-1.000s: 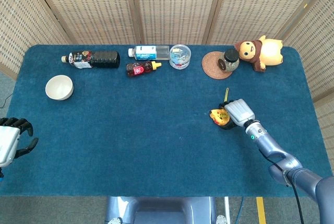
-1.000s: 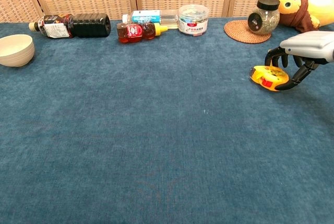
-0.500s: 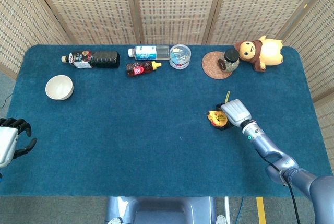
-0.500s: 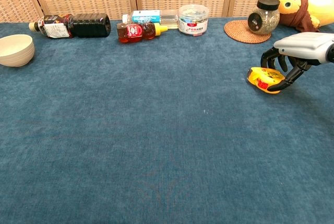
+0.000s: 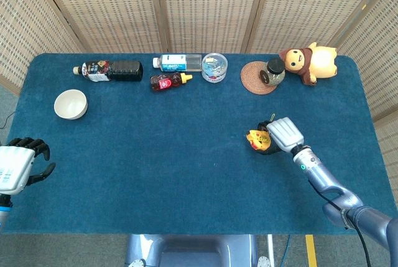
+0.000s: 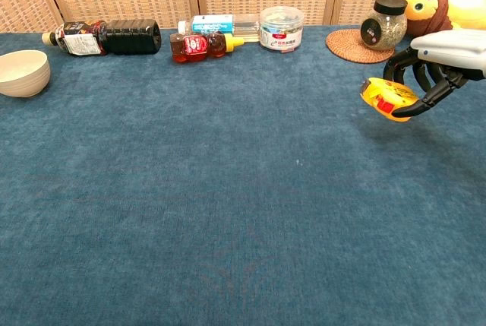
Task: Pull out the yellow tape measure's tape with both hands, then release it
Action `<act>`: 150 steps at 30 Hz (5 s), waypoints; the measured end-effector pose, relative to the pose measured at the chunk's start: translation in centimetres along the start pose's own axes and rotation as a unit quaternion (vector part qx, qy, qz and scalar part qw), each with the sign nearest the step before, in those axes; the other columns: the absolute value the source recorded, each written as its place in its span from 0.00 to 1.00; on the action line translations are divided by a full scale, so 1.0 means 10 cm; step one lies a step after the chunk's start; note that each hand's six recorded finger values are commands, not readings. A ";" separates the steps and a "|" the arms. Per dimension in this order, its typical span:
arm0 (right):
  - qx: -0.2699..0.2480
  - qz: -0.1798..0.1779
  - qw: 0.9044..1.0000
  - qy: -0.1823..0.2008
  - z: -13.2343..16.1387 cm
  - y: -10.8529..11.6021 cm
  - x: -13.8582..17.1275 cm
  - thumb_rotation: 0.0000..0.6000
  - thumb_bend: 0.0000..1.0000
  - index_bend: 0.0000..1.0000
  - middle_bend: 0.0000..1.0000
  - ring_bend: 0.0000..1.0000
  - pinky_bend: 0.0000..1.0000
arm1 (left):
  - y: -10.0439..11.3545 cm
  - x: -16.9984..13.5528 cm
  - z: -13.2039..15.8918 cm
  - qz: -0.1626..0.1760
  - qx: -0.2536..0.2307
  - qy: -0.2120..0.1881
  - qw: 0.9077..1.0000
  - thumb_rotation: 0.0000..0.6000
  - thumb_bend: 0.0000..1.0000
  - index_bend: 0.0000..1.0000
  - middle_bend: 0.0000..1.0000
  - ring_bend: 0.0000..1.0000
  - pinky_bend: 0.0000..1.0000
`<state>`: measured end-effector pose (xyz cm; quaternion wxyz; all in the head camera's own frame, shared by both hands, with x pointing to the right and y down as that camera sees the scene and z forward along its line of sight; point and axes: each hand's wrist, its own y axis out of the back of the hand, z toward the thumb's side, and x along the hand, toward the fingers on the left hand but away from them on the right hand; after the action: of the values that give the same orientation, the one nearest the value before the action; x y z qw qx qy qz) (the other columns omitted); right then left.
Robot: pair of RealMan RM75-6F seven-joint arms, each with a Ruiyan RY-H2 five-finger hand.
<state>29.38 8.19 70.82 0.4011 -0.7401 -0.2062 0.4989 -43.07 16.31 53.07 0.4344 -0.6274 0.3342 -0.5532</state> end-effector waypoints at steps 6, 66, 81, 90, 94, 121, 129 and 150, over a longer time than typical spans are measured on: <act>-0.012 -0.005 1.000 0.018 0.17 0.03 0.21 0.60 0.24 0.55 0.58 0.59 0.58 | 0.04 0.25 0.23 -0.024 -0.016 -0.038 0.999 0.92 0.26 0.58 0.50 0.40 0.42; -0.011 -0.093 0.989 0.114 1.38 0.49 0.20 0.59 0.23 0.55 0.58 0.59 0.61 | -0.09 1.69 2.27 -0.267 -0.194 -0.236 0.914 0.60 0.35 0.48 0.94 0.93 0.90; -0.018 -0.096 0.988 0.117 1.41 0.51 0.25 0.59 0.23 0.55 0.58 0.60 0.62 | -0.11 1.73 2.53 -0.272 -0.166 -0.270 0.909 0.60 0.43 0.48 0.95 0.94 0.90; -0.022 -0.095 0.989 0.115 1.40 0.51 0.25 0.59 0.23 0.55 0.58 0.60 0.62 | -0.10 1.77 2.58 -0.259 -0.156 -0.276 0.912 0.62 0.36 0.43 0.95 0.94 0.90; -0.024 -0.093 0.989 0.114 1.39 0.50 0.24 0.59 0.23 0.55 0.58 0.60 0.62 | -0.14 1.77 2.61 -0.261 -0.162 -0.276 0.911 0.64 0.34 0.38 0.95 0.94 0.90; -0.035 -0.092 0.989 0.114 1.41 0.51 0.23 0.59 0.24 0.55 0.58 0.60 0.63 | -0.19 1.74 2.84 -0.292 -0.263 -0.271 0.879 1.00 0.43 0.34 0.95 0.94 0.90; -0.037 -0.093 0.989 0.113 1.42 0.52 0.23 0.59 0.23 0.55 0.58 0.60 0.63 | -0.18 1.78 2.88 -0.294 -0.268 -0.274 0.876 1.00 0.42 0.34 0.95 0.94 0.90; -0.052 -0.099 0.987 0.118 1.48 0.55 0.25 0.59 0.24 0.55 0.58 0.60 0.63 | -0.18 1.84 2.98 -0.319 -0.276 -0.270 0.865 1.00 0.42 0.34 0.95 0.94 0.90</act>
<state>16.52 12.47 62.35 0.4307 -0.7895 -0.2557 0.3547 -10.86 5.70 61.87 0.1163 -0.9191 0.1240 -0.3554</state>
